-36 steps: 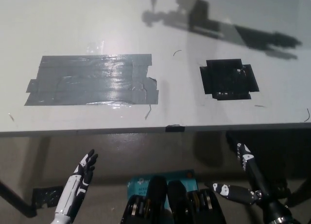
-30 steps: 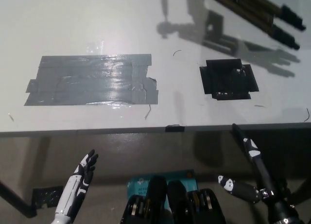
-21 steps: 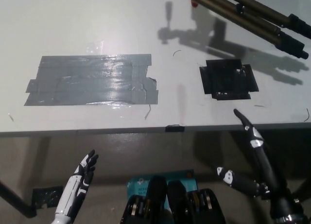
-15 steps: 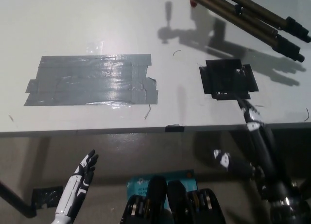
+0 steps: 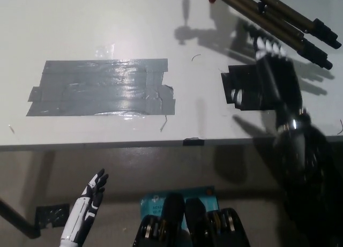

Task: A person hands a tripod to the robot which it grabs with its right hand and places in the middle of the table in front of it

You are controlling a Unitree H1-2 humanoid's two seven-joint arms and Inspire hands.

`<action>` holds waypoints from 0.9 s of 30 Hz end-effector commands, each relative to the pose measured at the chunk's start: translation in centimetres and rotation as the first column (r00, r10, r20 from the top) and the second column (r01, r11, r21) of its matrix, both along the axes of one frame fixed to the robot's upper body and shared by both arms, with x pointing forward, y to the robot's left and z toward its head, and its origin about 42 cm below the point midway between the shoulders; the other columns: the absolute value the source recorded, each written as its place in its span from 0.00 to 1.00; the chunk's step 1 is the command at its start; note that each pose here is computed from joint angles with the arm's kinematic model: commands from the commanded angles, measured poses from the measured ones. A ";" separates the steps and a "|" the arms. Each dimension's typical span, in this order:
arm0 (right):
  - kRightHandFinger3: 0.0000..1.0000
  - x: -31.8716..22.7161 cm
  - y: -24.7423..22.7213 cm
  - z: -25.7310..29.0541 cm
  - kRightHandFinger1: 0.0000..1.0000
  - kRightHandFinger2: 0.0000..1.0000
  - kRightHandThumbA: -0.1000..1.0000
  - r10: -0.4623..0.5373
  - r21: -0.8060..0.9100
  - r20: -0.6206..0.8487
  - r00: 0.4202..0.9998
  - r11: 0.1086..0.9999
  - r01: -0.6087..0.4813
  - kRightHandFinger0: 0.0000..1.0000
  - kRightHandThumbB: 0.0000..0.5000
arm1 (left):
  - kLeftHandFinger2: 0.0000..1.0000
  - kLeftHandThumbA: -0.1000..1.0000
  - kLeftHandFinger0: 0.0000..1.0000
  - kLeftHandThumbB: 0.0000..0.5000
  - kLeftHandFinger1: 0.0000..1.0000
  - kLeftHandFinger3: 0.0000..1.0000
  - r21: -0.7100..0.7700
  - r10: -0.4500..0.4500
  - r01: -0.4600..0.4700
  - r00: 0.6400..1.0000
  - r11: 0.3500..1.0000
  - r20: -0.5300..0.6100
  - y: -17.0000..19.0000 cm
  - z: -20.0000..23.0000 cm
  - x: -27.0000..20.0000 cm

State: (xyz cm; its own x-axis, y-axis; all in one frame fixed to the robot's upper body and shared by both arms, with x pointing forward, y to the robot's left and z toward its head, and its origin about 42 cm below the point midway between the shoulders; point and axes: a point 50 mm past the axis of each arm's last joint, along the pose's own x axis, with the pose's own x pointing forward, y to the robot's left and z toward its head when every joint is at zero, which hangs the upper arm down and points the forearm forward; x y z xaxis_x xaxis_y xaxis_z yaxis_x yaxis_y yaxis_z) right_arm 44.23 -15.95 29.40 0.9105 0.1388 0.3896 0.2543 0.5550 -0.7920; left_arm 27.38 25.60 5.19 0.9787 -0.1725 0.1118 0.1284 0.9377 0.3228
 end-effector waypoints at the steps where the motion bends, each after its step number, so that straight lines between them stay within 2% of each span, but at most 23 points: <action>1: 1.00 2.7 -0.7 4.1 1.00 1.00 0.97 -0.164 -0.044 0.092 0.982 0.985 0.168 1.00 0.68 | 1.00 1.00 1.00 0.60 1.00 1.00 0.014 -0.018 0.017 0.997 1.000 0.071 0.4 1.0 -0.1; 4: 1.00 4.3 -0.9 5.2 1.00 1.00 0.97 -0.193 -0.050 0.077 0.978 0.979 0.197 1.00 0.70 | 1.00 1.00 1.00 0.60 1.00 1.00 0.014 -0.017 0.016 0.997 1.000 0.072 0.3 1.0 -0.1; 7: 1.00 5.2 -1.0 6.0 1.00 1.00 0.96 -0.206 -0.051 0.077 0.976 0.976 0.210 1.00 0.67 | 1.00 1.00 1.00 0.60 1.00 1.00 0.016 -0.018 0.017 0.997 1.000 0.077 0.3 1.2 0.0; 15: 1.00 7.0 -0.8 7.5 1.00 1.00 0.92 -0.221 -0.044 0.056 0.974 0.974 0.224 1.00 0.66 | 1.00 1.00 1.00 0.61 1.00 1.00 0.009 -0.021 0.021 0.997 1.000 0.080 0.3 1.3 0.2; 27: 1.00 10.4 1.2 7.4 1.00 1.00 0.92 -0.235 -0.108 -0.012 0.972 0.967 0.232 1.00 0.72 | 1.00 1.00 1.00 0.62 1.00 1.00 0.013 -0.032 0.031 0.996 0.999 0.084 0.2 1.5 0.4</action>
